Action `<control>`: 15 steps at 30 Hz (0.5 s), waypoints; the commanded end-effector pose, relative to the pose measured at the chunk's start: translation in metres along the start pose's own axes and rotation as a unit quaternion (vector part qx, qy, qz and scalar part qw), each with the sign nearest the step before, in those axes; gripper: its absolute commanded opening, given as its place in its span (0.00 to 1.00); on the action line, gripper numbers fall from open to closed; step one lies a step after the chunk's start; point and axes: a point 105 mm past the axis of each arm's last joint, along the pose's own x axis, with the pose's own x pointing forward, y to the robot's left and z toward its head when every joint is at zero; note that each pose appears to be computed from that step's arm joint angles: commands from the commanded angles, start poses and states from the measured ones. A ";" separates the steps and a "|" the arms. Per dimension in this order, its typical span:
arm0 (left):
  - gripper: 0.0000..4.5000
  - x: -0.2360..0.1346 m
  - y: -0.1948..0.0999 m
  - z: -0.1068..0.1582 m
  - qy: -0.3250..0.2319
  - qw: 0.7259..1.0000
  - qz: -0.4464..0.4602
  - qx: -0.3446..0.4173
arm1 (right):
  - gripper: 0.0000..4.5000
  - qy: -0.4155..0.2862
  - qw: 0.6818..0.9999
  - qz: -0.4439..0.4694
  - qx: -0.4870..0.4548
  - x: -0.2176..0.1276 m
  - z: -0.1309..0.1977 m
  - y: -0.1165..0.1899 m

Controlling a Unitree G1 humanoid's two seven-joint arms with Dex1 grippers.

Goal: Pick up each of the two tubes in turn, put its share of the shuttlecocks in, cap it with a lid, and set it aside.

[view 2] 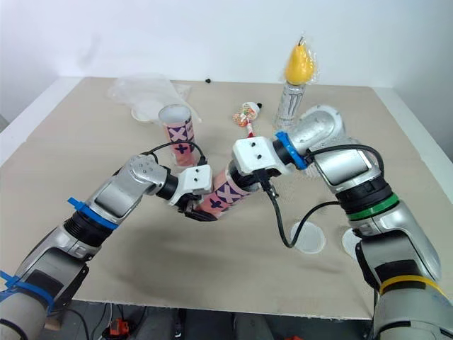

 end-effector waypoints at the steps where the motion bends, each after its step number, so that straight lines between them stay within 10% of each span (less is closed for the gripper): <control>1: 0.74 -0.006 0.003 0.009 -0.013 1.000 0.014 0.011 | 0.02 0.043 0.997 0.047 -0.040 0.011 -0.002 -0.001; 15: 0.74 -0.004 0.002 0.012 -0.035 0.999 0.021 -0.010 | 0.02 0.036 0.995 0.073 -0.056 0.023 0.012 -0.011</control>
